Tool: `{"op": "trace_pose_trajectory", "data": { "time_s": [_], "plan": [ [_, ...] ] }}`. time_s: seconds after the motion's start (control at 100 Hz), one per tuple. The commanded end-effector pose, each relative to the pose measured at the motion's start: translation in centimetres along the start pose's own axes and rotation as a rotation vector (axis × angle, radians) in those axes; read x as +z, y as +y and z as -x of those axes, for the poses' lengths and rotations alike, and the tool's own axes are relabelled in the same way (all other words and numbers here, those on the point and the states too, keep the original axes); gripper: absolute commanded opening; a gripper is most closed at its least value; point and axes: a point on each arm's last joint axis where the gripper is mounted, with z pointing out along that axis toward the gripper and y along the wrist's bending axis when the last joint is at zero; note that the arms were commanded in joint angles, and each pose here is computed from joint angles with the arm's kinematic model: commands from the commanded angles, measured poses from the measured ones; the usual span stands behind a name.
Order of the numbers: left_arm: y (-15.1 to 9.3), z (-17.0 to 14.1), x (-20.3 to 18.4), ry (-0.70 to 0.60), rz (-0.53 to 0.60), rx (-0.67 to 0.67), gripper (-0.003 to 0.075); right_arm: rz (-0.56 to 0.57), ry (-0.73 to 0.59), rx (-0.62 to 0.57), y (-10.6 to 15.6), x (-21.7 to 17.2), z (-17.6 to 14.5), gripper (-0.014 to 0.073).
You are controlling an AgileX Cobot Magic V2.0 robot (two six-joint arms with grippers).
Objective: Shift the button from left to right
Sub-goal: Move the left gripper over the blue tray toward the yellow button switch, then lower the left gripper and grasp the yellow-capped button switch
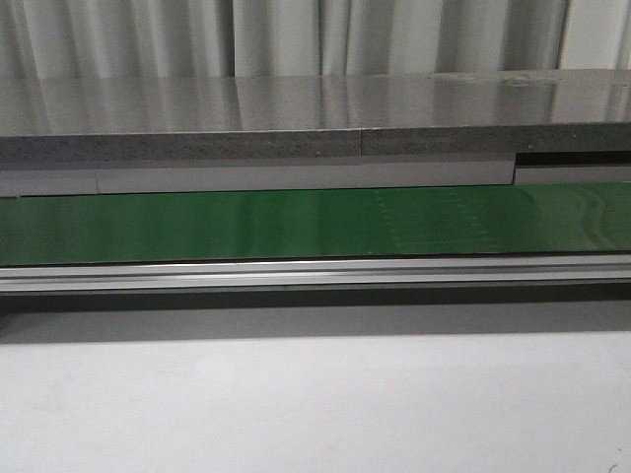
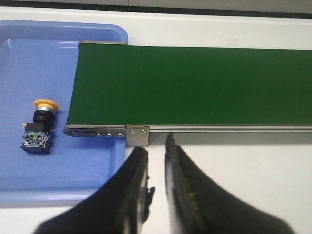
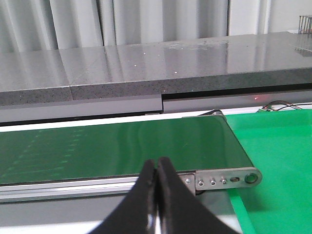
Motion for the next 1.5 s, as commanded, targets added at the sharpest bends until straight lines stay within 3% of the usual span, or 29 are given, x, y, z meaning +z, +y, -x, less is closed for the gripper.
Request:
{"op": "trace_pose_trajectory", "data": {
  "time_s": [0.0, 0.08, 0.15, 0.3, 0.42, 0.51, 0.84, 1.17, 1.49],
  "plan": [
    [-0.2, 1.4, -0.6, -0.082, -0.011, -0.004, 0.0322, -0.003, -0.073, -0.018, 0.0, 0.1, 1.2, -0.0066],
    [-0.2, 1.4, -0.6, -0.082, -0.011, -0.004, 0.0504, -0.003, -0.073, -0.018, 0.0, 0.1, 1.2, -0.0066],
    [-0.2, 1.4, -0.6, -0.082, -0.011, -0.004, 0.0559, -0.003, -0.073, -0.018, 0.0, 0.1, 1.2, -0.0066],
    [0.0, 1.3, -0.6, -0.072, 0.008, -0.007, 0.0541, -0.003, -0.073, -0.018, 0.0, 0.1, 1.2, -0.0066],
    [1.4, 2.2, -0.3, -0.036, 0.158, -0.025, 0.0542, -0.003, -0.073, -0.018, 0.0, 0.1, 1.2, -0.0066],
    [2.6, 3.7, 0.0, -0.030, 0.256, -0.011, 0.0542, -0.003, -0.073, -0.018, 0.0, 0.1, 1.2, -0.0066],
    [7.1, 9.4, 5.1, 0.084, 0.409, -0.092, 0.0542, -0.003, -0.073, -0.018, 0.0, 0.1, 1.2, -0.0066],
    [11.5, 11.3, 13.3, 0.303, 0.445, -0.107, 0.0542, -0.003, -0.073, -0.018, 0.0, 0.1, 1.2, -0.0066],
    [13.0, 10.3, 20.0, 0.470, 0.390, -0.125, 0.0542, -0.003, -0.073, -0.018, 0.0, 0.1, 1.2, -0.0066]
  ]
}}
